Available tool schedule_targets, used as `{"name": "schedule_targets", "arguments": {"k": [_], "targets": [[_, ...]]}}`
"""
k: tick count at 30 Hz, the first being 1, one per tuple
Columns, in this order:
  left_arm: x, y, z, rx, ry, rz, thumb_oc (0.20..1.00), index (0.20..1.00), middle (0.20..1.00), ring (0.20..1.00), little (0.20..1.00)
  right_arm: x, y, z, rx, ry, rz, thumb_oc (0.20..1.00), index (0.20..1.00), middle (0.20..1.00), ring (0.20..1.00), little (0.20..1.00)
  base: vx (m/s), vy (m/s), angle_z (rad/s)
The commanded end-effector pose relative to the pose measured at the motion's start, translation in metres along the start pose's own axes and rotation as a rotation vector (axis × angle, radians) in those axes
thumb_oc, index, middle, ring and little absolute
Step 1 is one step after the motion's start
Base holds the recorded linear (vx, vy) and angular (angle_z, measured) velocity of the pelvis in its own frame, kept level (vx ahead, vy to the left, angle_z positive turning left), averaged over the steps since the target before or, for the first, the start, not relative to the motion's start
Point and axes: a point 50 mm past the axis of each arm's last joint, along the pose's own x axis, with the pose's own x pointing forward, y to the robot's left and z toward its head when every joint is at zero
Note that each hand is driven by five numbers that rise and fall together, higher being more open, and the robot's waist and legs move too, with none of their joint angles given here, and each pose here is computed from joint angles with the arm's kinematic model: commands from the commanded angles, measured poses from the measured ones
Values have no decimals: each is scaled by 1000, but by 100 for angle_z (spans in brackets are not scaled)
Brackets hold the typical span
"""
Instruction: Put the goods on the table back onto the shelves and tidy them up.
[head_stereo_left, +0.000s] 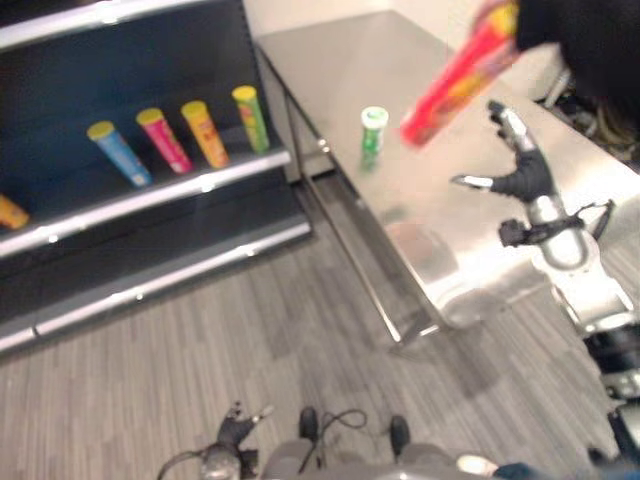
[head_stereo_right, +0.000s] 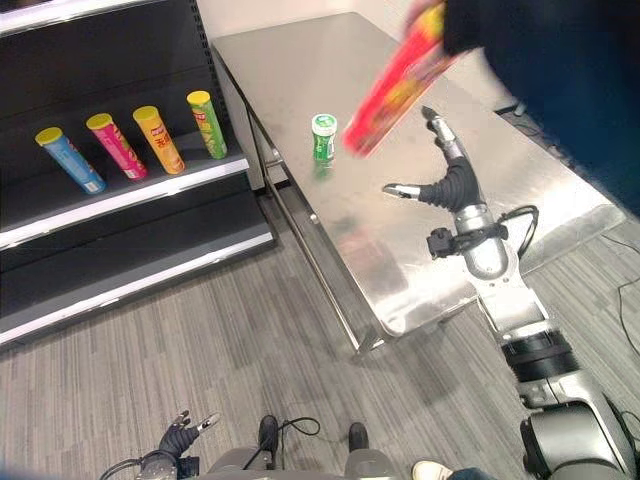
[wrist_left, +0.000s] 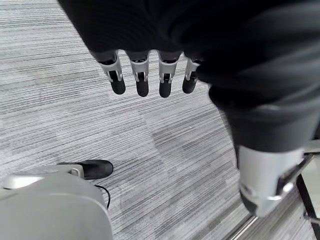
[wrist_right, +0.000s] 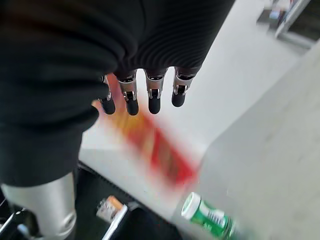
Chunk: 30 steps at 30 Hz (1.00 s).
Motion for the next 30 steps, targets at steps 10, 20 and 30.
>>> {"name": "schedule_targets", "arguments": {"k": [10,20,30], "targets": [[6,22,14,8,-35,78,1000,1000,1000,1000,1000,27,-12,21,-9,-73,-5,1000,1000,1000,1000,1000,2,7,5],[7,20,17,36,-54,64,1000,1000,1000,1000,1000,-9,-43,88,-191,-412,22,1000,1000,1000,1000,1000,3,11,-1],[8,18,26,32,-86,68,1000,1000,1000,1000,1000,-35,-96,88,-334,-391,-259,1000,1000,1000,1000,1000,-3,49,-10]]}}
